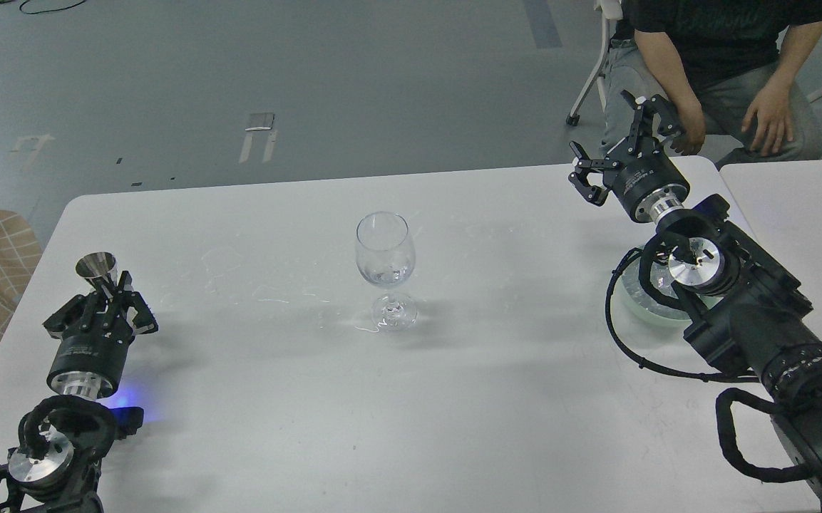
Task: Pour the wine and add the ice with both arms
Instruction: 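Lower the jigger onto the table with the left gripper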
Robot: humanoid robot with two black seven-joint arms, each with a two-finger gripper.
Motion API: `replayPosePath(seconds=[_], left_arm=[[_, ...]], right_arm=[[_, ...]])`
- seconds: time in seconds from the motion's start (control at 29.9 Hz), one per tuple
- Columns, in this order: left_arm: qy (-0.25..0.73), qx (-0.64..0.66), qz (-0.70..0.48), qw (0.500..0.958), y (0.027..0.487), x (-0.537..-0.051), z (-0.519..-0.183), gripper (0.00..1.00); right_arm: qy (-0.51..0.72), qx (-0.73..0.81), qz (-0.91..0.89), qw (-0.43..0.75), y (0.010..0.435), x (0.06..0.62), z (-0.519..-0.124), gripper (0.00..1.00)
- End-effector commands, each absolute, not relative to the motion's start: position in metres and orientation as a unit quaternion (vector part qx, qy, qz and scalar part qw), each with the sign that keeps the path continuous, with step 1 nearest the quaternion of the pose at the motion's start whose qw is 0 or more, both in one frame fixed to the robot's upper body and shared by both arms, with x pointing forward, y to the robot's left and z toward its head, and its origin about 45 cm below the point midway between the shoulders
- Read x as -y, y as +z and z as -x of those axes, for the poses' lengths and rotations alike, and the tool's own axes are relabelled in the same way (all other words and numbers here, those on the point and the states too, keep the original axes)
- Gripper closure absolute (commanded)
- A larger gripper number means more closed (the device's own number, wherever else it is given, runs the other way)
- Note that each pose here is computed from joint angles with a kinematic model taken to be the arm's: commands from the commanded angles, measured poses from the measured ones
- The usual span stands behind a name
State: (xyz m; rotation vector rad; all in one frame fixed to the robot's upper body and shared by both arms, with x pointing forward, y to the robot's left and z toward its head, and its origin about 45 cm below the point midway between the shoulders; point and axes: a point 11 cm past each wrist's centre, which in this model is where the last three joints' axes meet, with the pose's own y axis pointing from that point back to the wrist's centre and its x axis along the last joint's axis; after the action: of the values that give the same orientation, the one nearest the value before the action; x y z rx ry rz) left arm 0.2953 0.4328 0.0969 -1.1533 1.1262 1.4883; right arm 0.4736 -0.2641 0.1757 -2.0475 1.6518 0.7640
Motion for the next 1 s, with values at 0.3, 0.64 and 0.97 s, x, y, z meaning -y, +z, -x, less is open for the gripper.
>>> replayPosePath(seconds=[0.3, 0.64, 0.97], left_arm=[[0.628, -0.470, 0.458, 0.419, 0.0883, -0.4395, -0.2934, 1.00], [0.626, -0.469, 0.459, 0.421, 0.0890, -0.4383, -0.2943, 1.00], [0.626, -0.471, 0.458, 0.420, 0.0887, -0.4381, -0.2948, 1.00]], right_arm=[[0.273, -0.591, 0.732, 0.200, 0.1757, 0.2643, -0.4736, 0.00], [0.273, -0.591, 0.732, 0.200, 0.1758, 0.2645, -0.4737, 0.00], [0.273, -0.592, 0.732, 0.200, 0.1760, 0.2653, -0.4737, 0.00]])
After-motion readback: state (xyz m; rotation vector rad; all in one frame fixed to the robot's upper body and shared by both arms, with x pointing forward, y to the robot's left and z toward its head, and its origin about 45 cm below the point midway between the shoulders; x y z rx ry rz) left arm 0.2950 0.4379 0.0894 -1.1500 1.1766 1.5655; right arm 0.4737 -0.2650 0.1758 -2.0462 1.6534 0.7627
